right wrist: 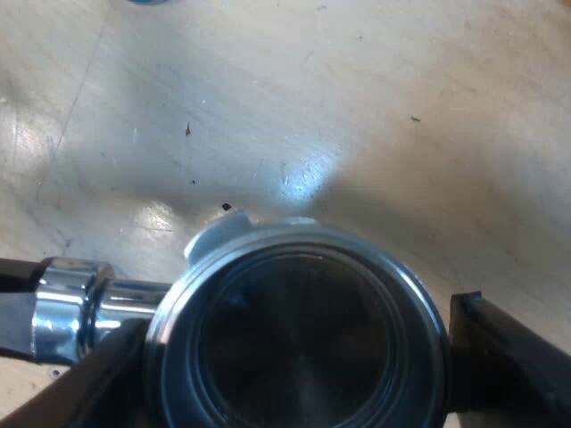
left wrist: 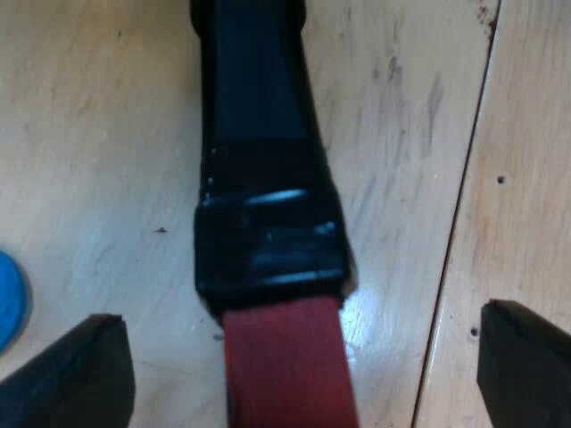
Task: Put the handle in the coffee machine
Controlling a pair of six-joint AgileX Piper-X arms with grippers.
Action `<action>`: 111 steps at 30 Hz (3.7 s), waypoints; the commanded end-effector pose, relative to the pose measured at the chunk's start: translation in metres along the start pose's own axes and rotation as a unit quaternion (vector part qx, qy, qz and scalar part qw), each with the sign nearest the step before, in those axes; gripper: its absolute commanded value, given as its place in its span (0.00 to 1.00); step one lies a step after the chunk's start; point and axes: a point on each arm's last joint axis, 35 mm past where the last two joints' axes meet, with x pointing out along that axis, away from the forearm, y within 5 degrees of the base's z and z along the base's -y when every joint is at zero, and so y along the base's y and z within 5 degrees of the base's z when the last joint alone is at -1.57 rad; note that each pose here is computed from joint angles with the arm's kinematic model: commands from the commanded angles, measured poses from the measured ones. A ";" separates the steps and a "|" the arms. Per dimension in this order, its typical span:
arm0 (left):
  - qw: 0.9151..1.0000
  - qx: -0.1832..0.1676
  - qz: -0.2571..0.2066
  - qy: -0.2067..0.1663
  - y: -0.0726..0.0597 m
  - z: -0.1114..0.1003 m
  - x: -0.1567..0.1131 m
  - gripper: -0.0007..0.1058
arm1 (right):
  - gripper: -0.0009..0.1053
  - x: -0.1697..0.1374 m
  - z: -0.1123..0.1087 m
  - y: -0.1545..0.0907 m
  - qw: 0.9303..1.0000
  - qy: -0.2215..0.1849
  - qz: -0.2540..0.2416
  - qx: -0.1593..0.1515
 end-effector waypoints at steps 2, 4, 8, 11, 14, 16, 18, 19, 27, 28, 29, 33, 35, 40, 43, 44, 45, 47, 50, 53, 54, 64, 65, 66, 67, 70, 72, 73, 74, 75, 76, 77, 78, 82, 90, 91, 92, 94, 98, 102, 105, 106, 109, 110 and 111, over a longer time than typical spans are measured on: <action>1.000 0.003 -0.007 0.018 0.001 0.001 0.008 0.75 | 0.01 -0.008 0.002 0.001 1.000 -0.014 0.010 0.001; 1.000 0.002 -0.007 0.023 0.002 0.001 0.009 0.75 | 0.01 -0.008 0.002 0.001 1.000 -0.014 0.009 0.001; 1.000 0.001 -0.008 0.026 0.002 0.001 0.010 0.75 | 0.01 -0.008 0.002 0.001 1.000 -0.014 0.008 0.001; 1.000 0.002 -0.007 0.021 0.002 0.004 0.008 0.75 | 0.01 -0.008 0.002 0.001 1.000 -0.014 0.008 0.001; 1.000 0.003 -0.004 0.022 0.002 0.004 0.008 0.75 | 0.01 -0.008 0.002 0.001 1.000 -0.014 0.008 0.001; 1.000 0.004 -0.002 0.017 0.002 0.005 0.008 0.75 | 0.01 -0.008 0.002 0.001 1.000 -0.014 0.008 0.001; 1.000 0.006 -0.001 0.009 0.002 0.007 0.009 0.75 | 0.01 -0.008 0.002 0.001 1.000 -0.014 0.008 0.001; 1.000 0.009 0.004 0.002 0.003 0.008 0.009 0.75 | 0.01 -0.008 0.002 0.001 1.000 -0.014 0.008 0.001; 1.000 0.013 0.009 -0.015 0.003 0.012 0.008 0.75 | 0.01 -0.008 0.002 0.001 1.000 -0.014 0.008 0.001; 1.000 0.013 0.009 -0.013 0.003 0.012 0.008 0.75 | 0.01 -0.008 0.002 0.001 1.000 -0.014 0.008 0.001; 1.000 0.012 0.009 -0.011 0.003 0.011 0.009 0.74 | 0.01 -0.008 0.002 0.001 1.000 -0.014 0.008 0.001; 1.000 0.011 0.008 -0.007 0.003 0.010 0.009 0.63 | 0.01 -0.008 0.002 0.001 1.000 -0.014 0.008 0.001; 1.000 0.011 0.008 -0.007 0.003 0.010 0.009 0.49 | 0.01 -0.008 0.002 0.001 1.000 -0.014 0.008 0.001; 1.000 0.012 0.008 -0.009 0.003 0.011 0.008 0.47 | 0.01 -0.008 0.002 0.001 1.000 -0.014 0.008 0.001; 1.000 0.012 0.008 -0.009 0.003 0.011 0.008 0.45 | 0.01 -0.008 0.002 0.001 1.000 -0.014 0.008 0.001; 1.000 0.012 0.008 -0.009 0.003 0.011 0.008 0.44 | 0.01 -0.008 0.002 0.001 1.000 -0.014 0.008 0.001; 1.000 0.012 0.008 -0.009 0.003 0.011 0.008 0.40 | 0.01 -0.008 0.002 0.001 1.000 -0.014 0.008 0.001; 1.000 0.012 0.008 -0.009 0.003 0.011 0.008 0.33 | 0.01 -0.008 0.002 0.000 1.000 -0.014 0.007 0.001; 1.000 0.011 0.007 -0.008 0.003 0.011 0.008 0.16 | 0.01 -0.008 0.002 0.000 1.000 -0.014 0.006 0.001; 1.000 0.011 0.007 -0.007 0.003 0.011 0.008 0.01 | 0.01 -0.008 0.002 0.000 1.000 -0.014 0.006 0.001; 1.000 0.011 0.007 -0.007 0.003 0.011 0.008 0.01 | 0.01 -0.008 0.002 0.000 1.000 -0.014 0.006 0.001; 1.000 0.011 0.007 -0.007 0.003 0.011 0.008 0.01 | 0.01 -0.008 0.002 0.000 1.000 -0.015 0.005 0.001; 1.000 0.011 0.007 -0.007 0.003 0.011 0.008 0.01 | 0.01 -0.008 0.002 0.000 1.000 -0.015 0.005 0.001; 1.000 0.011 0.007 -0.007 0.003 0.011 0.008 0.01 | 0.01 -0.008 0.002 0.000 1.000 -0.015 0.005 0.001; 1.000 0.011 0.007 -0.007 0.003 0.011 0.008 0.01 | 0.01 -0.008 0.002 0.000 1.000 -0.015 0.003 0.001; 1.000 0.011 0.007 -0.007 0.003 0.011 0.008 0.01 | 0.01 -0.008 0.002 0.000 1.000 -0.017 -0.006 0.001; 1.000 0.011 0.007 -0.007 0.003 0.011 0.008 0.01 | 0.01 -0.008 0.002 0.000 1.000 -0.017 -0.006 0.001; 1.000 0.011 0.007 -0.007 0.003 0.011 0.008 0.01 | 0.01 -0.008 0.002 0.000 1.000 -0.017 -0.006 0.001; 1.000 0.011 0.007 -0.007 0.003 0.011 0.008 0.01 | 0.01 -0.008 0.002 0.000 1.000 -0.017 -0.006 0.001; 1.000 0.011 0.007 -0.007 0.003 0.011 0.008 0.01 | 0.02 -0.008 0.002 0.000 1.000 -0.017 -0.006 0.001; 1.000 0.011 0.007 -0.007 0.003 0.011 0.008 0.01 | 0.03 -0.008 0.002 0.000 1.000 -0.017 -0.006 0.001; 1.000 0.011 0.007 -0.007 0.003 0.011 0.008 0.01 | 0.04 -0.008 0.002 0.000 1.000 -0.017 -0.006 0.001; 1.000 0.011 0.007 -0.007 0.003 0.011 0.008 0.01 | 0.08 -0.008 0.002 0.000 1.000 -0.017 -0.006 0.001; 1.000 0.011 0.007 -0.007 0.003 0.011 0.008 0.01 | 0.62 -0.008 0.002 0.000 1.000 -0.017 -0.006 0.001; 1.000 0.012 0.008 -0.012 0.003 0.012 0.008 0.01 | 0.84 -0.008 0.002 0.000 1.000 -0.017 -0.006 0.001; 1.000 0.012 0.008 -0.012 0.003 0.012 0.008 0.01 | 0.84 -0.008 0.002 0.000 1.000 -0.017 -0.006 0.001; 1.000 0.012 0.008 -0.012 0.003 0.012 0.008 0.01 | 0.84 -0.008 0.002 0.000 1.000 -0.017 -0.006 0.001; 1.000 0.012 0.008 -0.012 0.003 0.012 0.008 0.01 | 0.84 -0.008 0.002 -0.001 1.000 -0.017 -0.008 0.001; 1.000 0.011 0.009 -0.008 0.003 0.011 0.008 0.01 | 0.84 -0.009 0.002 -0.002 1.000 -0.022 -0.021 0.002; 1.000 0.008 0.009 -0.005 0.003 0.010 0.008 0.01 | 0.84 -0.019 0.001 -0.003 0.998 -0.046 -0.036 0.004; 1.000 0.002 0.009 -0.002 0.002 0.011 0.005 0.01 | 0.84 -0.031 -0.002 -0.005 0.997 -0.067 -0.033 0.005; 1.000 0.001 0.009 0.001 0.002 0.012 0.003 0.01 | 0.84 -0.035 -0.003 -0.005 0.997 -0.074 -0.032 0.006; 1.000 0.000 0.012 0.008 0.001 0.015 -0.001 0.01 | 0.84 -0.048 -0.006 -0.006 0.995 -0.097 -0.027 0.008; 1.000 -0.001 0.014 0.009 0.001 0.015 -0.001 0.01 | 0.84 -0.049 -0.007 -0.006 0.995 -0.100 -0.027 0.008; 1.000 -0.001 0.016 0.009 0.001 0.015 -0.002 0.01 | 0.84 -0.054 -0.008 -0.007 0.994 -0.108 -0.025 0.008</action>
